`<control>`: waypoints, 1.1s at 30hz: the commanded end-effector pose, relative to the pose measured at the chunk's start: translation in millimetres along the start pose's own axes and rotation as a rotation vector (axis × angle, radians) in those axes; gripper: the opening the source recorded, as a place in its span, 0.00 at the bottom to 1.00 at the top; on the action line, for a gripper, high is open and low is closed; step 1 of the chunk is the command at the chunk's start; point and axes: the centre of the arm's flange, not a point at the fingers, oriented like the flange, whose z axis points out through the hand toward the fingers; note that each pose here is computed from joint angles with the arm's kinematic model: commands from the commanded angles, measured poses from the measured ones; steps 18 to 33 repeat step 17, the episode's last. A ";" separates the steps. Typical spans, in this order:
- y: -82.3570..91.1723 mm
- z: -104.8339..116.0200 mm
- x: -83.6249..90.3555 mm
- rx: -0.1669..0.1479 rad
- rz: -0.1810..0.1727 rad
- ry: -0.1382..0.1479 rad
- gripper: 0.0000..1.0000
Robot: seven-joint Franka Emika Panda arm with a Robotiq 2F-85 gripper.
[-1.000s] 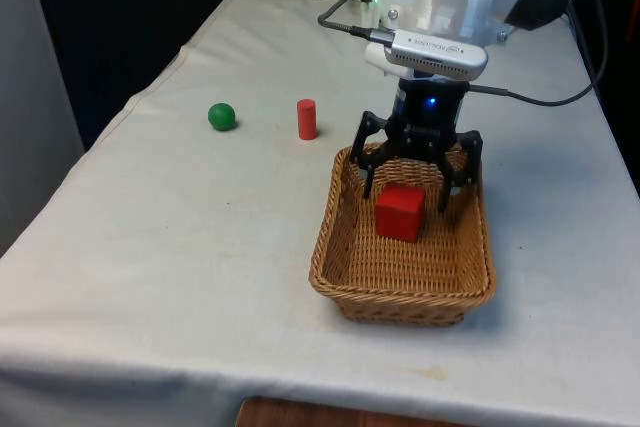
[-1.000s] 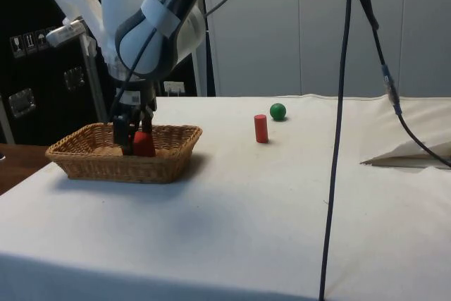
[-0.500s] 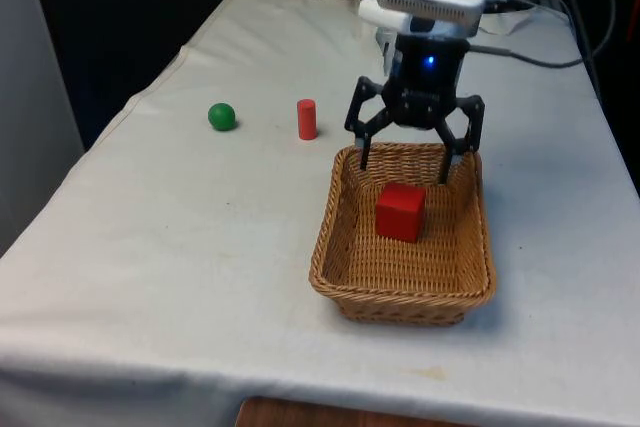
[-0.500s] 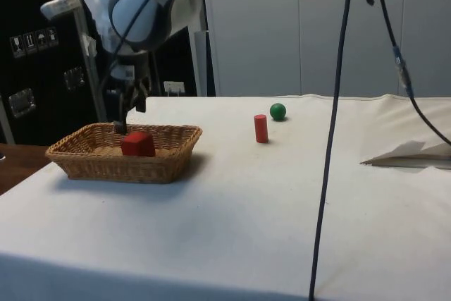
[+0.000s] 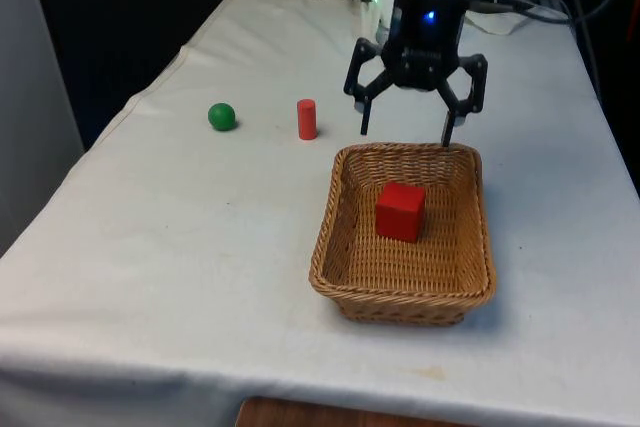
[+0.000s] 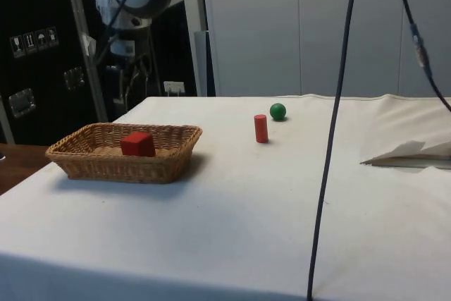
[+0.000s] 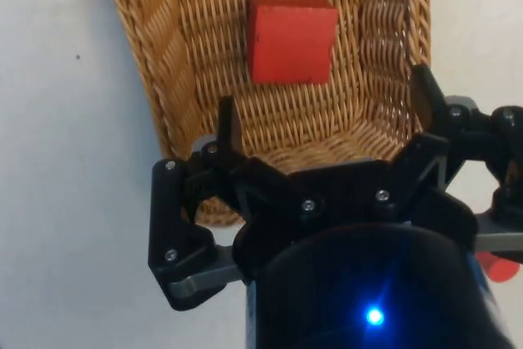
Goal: Pick up the object to the left of the cylinder and place it into the basket.
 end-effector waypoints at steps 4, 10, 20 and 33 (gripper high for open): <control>1.7 -8.7 -16.0 0.005 0.000 -0.003 1.00; 1.4 -10.5 -30.4 0.013 -0.001 -0.007 1.00; 0.9 -10.5 -37.9 0.030 -0.001 -0.018 1.00; 0.9 -10.5 -37.9 0.030 -0.001 -0.018 1.00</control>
